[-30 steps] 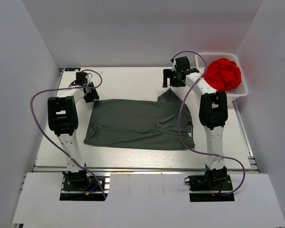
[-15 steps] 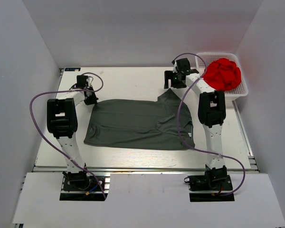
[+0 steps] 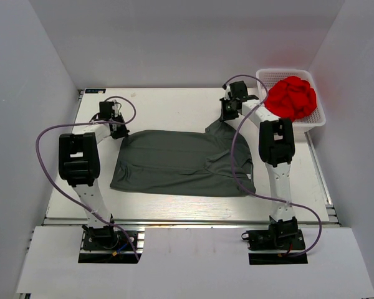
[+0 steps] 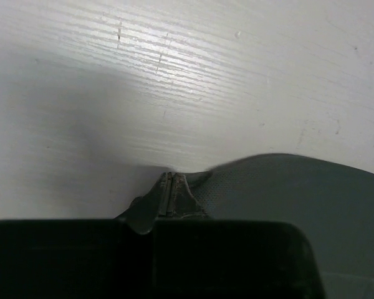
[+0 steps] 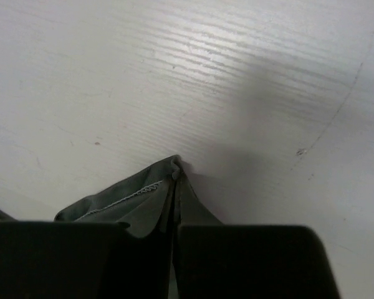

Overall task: Fold and stack the t-shirts
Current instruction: Grap the side of the flattened tshirt furthest away from the robot with both arms, then fold the other side of the tshirt into a rectangle

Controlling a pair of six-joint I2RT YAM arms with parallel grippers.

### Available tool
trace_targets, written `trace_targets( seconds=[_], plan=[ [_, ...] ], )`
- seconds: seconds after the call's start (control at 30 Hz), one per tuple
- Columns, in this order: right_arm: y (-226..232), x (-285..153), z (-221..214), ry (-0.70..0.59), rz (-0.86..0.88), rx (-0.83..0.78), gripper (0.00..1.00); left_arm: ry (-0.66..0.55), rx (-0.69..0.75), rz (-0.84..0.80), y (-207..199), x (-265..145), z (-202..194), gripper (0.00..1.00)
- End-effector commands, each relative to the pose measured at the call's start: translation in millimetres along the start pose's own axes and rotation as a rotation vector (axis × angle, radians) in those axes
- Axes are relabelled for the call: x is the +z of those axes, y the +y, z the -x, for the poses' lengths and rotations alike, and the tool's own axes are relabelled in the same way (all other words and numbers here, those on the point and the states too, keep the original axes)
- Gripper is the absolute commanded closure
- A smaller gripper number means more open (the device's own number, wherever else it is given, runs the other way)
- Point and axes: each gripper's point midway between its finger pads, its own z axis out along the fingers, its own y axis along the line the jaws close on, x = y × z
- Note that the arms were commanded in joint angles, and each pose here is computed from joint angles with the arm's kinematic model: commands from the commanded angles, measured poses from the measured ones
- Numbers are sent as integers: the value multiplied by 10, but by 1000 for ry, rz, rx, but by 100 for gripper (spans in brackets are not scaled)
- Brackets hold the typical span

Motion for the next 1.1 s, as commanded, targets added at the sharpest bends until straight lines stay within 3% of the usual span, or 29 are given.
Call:
trace_targets(
  seconds=[0.0,0.03,0.1,0.2,0.23,0.27,0.3,0.37,0.4,0.8,1.07],
  plan=[
    [198,-346,341,-108,54,-62,100,-134,34,-70,-222,-345,393,100],
    [176,-314,167,-74,57,-57,100,-131,34,-69,-214,-361,366,100],
    [277,-555,361,-153,81,-96,100,-156,46,-76,-234,-447,414,100],
    [291,-731,162,-168,78,-104,100,-173,48,-82,-225,-543,356,100],
    [348,-893,276,-223,85,-118,100,-175,48,-82,-222,-573,340,100],
    [296,-843,-12,-170,79,-107,100,-178,48,-83,-221,-607,326,100],
    [369,-1095,167,-247,86,-123,100,-194,59,-87,-223,-673,327,100],
    [343,-1089,-91,-214,84,-106,100,-200,60,-89,-221,-736,301,100],
    [392,-1318,17,-269,86,-117,100,-191,59,-86,-200,-751,233,100],
    [370,-2032,-705,-293,30,-46,100,-221,46,-67,-66,-1128,-137,100],
    [406,-2283,-1193,-267,45,-3,100,-222,30,-30,73,-1286,-412,100]
  ],
)
